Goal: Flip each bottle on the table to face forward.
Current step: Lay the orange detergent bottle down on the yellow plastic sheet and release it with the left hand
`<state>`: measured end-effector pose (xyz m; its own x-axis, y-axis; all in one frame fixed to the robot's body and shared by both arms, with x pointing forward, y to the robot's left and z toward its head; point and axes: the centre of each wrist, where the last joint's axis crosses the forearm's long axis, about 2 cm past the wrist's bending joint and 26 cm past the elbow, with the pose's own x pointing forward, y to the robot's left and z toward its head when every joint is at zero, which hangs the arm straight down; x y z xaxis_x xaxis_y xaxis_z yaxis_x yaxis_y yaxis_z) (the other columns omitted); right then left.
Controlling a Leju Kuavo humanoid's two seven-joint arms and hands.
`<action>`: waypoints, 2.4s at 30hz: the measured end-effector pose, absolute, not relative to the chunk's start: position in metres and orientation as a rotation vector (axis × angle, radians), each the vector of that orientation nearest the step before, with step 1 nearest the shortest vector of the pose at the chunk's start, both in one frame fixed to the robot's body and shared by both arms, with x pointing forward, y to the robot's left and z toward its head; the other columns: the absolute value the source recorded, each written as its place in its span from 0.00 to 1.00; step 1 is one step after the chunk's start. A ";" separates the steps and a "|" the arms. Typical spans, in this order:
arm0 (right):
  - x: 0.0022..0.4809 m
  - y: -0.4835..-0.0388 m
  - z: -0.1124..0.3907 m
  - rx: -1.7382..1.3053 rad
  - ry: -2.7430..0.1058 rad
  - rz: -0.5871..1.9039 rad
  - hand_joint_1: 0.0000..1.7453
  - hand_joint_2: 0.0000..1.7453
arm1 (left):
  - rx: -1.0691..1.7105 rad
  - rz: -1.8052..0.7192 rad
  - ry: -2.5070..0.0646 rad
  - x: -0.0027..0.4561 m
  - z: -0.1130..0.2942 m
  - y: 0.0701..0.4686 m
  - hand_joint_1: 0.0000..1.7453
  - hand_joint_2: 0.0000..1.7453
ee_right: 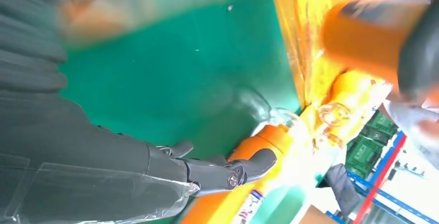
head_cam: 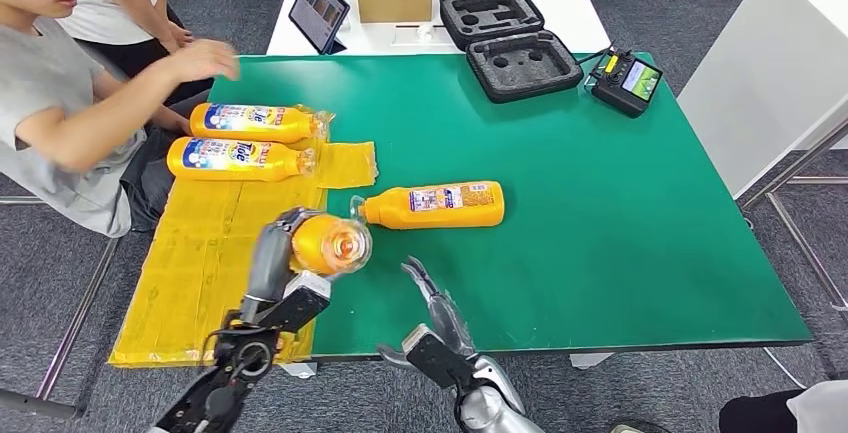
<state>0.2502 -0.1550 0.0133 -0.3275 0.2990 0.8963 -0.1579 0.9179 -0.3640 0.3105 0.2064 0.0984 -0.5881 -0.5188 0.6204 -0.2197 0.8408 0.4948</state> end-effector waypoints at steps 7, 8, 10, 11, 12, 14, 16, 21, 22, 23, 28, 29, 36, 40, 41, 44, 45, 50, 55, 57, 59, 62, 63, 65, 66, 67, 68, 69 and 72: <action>0.250 -0.156 0.013 -0.082 -1.841 0.448 0.00 1.00 | 0.837 -0.816 -2.073 0.311 0.094 0.244 1.00 1.00; 0.250 -0.156 0.013 -0.080 -1.841 0.444 0.00 1.00 | 0.869 -0.854 -2.051 0.311 0.095 0.246 1.00 1.00; 0.250 -0.156 0.013 -0.077 -1.839 0.438 0.00 1.00 | 0.935 -0.926 -2.008 0.312 0.096 0.250 1.00 1.00; 0.250 -0.156 0.013 -0.075 -1.838 0.436 0.00 1.00 | 0.960 -0.953 -1.991 0.313 0.097 0.252 1.00 1.00; 0.250 -0.156 0.013 -0.073 -1.837 0.434 0.00 1.00 | 0.983 -0.977 -1.973 0.315 0.098 0.254 1.00 1.00; 0.250 -0.155 0.013 -0.068 -1.836 0.429 0.00 1.00 | 1.009 -1.008 -1.942 0.317 0.099 0.257 1.00 1.00; 0.250 -0.154 0.014 -0.063 -1.836 0.425 0.00 1.00 | 1.024 -1.039 -1.912 0.321 0.100 0.259 1.00 1.00; 0.253 -0.152 0.016 -0.049 -1.842 0.423 0.00 1.00 | 1.060 -1.127 -1.811 0.331 0.095 0.263 1.00 1.00; 0.254 -0.151 0.017 -0.048 -1.844 0.423 0.00 1.00 | 1.061 -1.138 -1.791 0.334 0.094 0.264 1.00 1.00; 0.254 -0.151 0.017 -0.047 -1.845 0.423 0.00 1.00 | 1.059 -1.148 -1.771 0.336 0.092 0.265 1.00 1.00; 0.256 -0.149 0.019 -0.039 -1.851 0.424 0.00 1.00 | 1.038 -1.179 -1.698 0.345 0.086 0.267 1.00 1.00; 0.256 -0.149 0.019 -0.038 -1.851 0.424 0.00 1.00 | 1.035 -1.182 -1.689 0.347 0.085 0.267 1.00 1.00; 0.258 -0.148 0.021 -0.038 -1.855 0.422 0.00 1.00 | 1.037 -1.226 -1.536 0.359 0.079 0.265 0.82 1.00; 0.260 -0.148 0.022 -0.038 -1.858 0.426 0.00 1.00 | 1.040 -1.236 -1.488 0.368 0.080 0.264 0.09 1.00; 0.260 -0.148 0.022 -0.039 -1.858 0.426 0.00 1.00 | 1.039 -1.236 -1.481 0.369 0.080 0.264 0.04 1.00; 0.260 -0.148 0.021 -0.041 -1.856 0.427 0.00 1.00 | 1.029 -1.239 -1.465 0.371 0.080 0.262 0.00 1.00; 0.260 -0.148 0.021 -0.042 -1.856 0.427 0.00 1.00 | 1.022 -1.241 -1.459 0.372 0.080 0.261 0.00 1.00; 0.260 -0.149 0.021 -0.045 -1.855 0.428 0.00 1.00 | 0.992 -1.249 -1.444 0.375 0.081 0.255 0.00 1.00; 0.260 -0.149 0.021 -0.051 -1.854 0.428 0.00 1.00 | 0.972 -1.258 -1.442 0.380 0.084 0.249 0.00 1.00; 0.260 -0.150 0.021 -0.053 -1.854 0.428 0.00 1.00 | 0.964 -1.261 -1.442 0.381 0.085 0.248 0.00 1.00; 0.260 -0.150 0.020 -0.055 -1.854 0.428 0.00 1.00 | 0.958 -1.264 -1.440 0.382 0.085 0.247 0.00 1.00; 0.260 -0.152 0.020 -0.060 -1.853 0.428 0.00 1.00 | 0.947 -1.270 -1.435 0.384 0.086 0.245 0.00 1.00; 0.260 -0.153 0.020 -0.061 -1.852 0.428 0.00 1.00 | 0.943 -1.271 -1.434 0.384 0.086 0.245 0.00 1.00; 0.260 -0.154 0.019 -0.063 -1.852 0.429 0.00 1.00 | 0.937 -1.272 -1.430 0.385 0.087 0.244 0.00 1.00; 0.260 -0.154 0.019 -0.064 -1.852 0.429 0.00 1.00 | 0.935 -1.273 -1.429 0.386 0.087 0.243 0.00 1.00; 0.260 -0.154 0.019 -0.065 -1.852 0.430 0.00 1.00 | 0.934 -1.273 -1.428 0.386 0.087 0.243 0.00 1.00; 0.261 -0.154 0.019 -0.066 -1.853 0.431 0.00 1.00 | 0.936 -1.273 -1.430 0.386 0.088 0.242 0.00 1.00; 0.261 -0.155 0.019 -0.067 -1.853 0.432 0.00 1.00 | 0.940 -1.272 -1.433 0.387 0.088 0.242 0.00 1.00; 0.263 -0.155 0.020 -0.070 -1.857 0.437 0.00 1.00 | 0.959 -1.265 -1.455 0.386 0.088 0.240 0.00 1.00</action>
<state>0.2625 -0.1549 0.0203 -0.3300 0.2631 0.9066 -0.1686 0.9285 -0.3308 0.3863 0.2399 0.0883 -0.2427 -0.9570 0.1588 0.0246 0.1575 0.9872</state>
